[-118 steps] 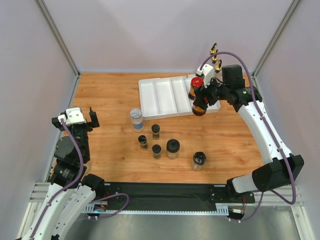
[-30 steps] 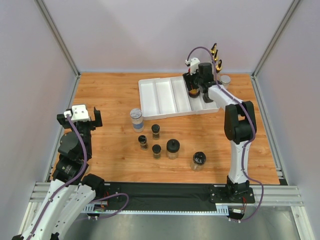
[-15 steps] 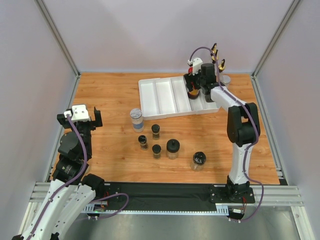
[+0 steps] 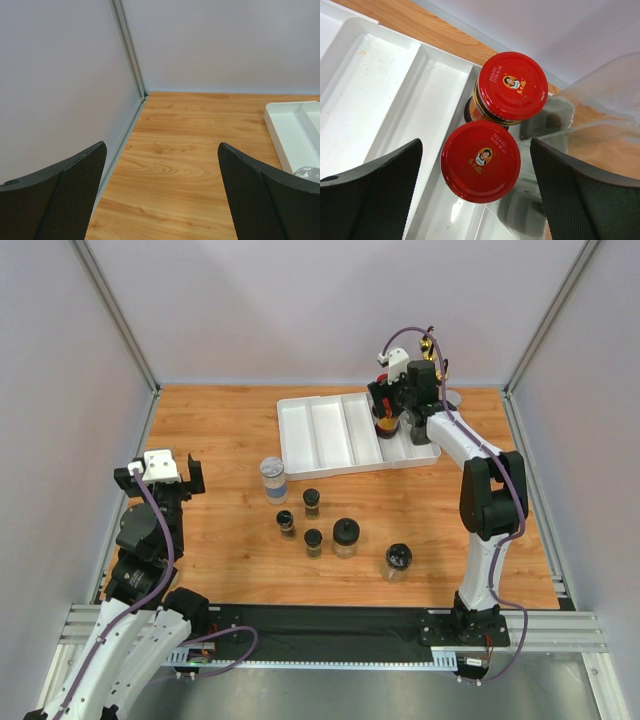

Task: Organize the condiment bottles
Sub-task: Place the bottle in the storage box, then pick up the bottle from the corner of the board.

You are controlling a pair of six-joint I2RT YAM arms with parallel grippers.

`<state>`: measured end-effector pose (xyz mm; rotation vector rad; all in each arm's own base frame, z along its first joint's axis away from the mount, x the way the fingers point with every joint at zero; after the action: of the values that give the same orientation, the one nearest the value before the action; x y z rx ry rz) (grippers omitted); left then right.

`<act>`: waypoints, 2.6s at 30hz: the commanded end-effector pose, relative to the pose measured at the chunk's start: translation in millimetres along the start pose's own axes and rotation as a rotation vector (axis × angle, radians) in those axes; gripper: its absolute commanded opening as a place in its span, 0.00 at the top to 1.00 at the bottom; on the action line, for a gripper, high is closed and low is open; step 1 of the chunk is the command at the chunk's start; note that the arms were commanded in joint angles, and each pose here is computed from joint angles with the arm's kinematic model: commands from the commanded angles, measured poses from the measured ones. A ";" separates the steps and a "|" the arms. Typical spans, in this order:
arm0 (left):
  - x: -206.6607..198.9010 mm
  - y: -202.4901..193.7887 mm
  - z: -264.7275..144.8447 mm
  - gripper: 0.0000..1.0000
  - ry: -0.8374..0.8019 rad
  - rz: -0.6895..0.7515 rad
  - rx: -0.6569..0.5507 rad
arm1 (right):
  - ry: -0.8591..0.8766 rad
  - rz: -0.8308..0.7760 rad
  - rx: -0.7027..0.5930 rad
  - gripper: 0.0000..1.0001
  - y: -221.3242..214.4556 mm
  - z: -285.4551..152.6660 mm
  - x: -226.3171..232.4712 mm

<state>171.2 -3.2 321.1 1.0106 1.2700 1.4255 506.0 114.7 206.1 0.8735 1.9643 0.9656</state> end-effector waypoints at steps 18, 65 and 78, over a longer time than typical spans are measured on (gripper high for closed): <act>1.1 7.8 -1.0 0.00 -0.006 -0.017 -0.024 | 0.095 -0.054 -0.128 0.09 50.5 -42.5 11.0; -49.2 -7.6 14.9 0.00 -0.326 -0.053 0.177 | 0.230 -0.002 -0.051 0.03 -68.5 -283.6 19.5; -78.1 -6.3 16.6 0.00 -0.525 -0.095 0.332 | 0.101 0.237 0.003 0.03 -127.8 -269.8 -56.6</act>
<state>209.3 -68.5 306.3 1.4210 1.1837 0.9025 256.1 -66.7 218.1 1.1567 2.0383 1.1215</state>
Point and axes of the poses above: each gripper's point midway between its finger pads, its own z axis out along the fingers, its own x axis along the line the jaws close on, y = z × x, the point moved 8 cm from there along -z, back along the fingers, and after that the axes turned 9 degrees about -z, right-handed, at the moved point
